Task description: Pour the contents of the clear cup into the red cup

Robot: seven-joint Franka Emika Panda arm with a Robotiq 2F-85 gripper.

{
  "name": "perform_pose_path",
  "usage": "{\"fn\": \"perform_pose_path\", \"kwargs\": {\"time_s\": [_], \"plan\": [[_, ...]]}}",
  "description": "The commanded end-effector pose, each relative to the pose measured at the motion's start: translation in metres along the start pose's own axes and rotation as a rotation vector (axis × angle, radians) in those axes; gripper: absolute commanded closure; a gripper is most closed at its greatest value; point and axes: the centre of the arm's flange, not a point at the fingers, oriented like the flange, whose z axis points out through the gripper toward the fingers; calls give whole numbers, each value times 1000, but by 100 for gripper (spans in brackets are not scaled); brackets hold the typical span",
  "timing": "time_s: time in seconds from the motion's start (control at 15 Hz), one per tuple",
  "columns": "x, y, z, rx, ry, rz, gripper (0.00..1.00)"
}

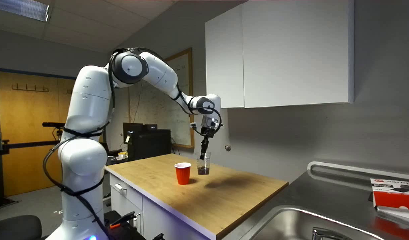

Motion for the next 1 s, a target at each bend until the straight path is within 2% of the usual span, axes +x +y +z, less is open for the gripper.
{"fn": "perform_pose_path", "kwargs": {"time_s": [0.0,0.27,0.4,0.53,0.93], "plan": [[-74,31,-19,-114,68,54,96],[-132,45,-30,-304,192,73,96],[-157,41,-29,-376,245,65,96],[-178,22,-27,-400,291,48,96],[-213,-56,-1,-386,415,11,96]]}}
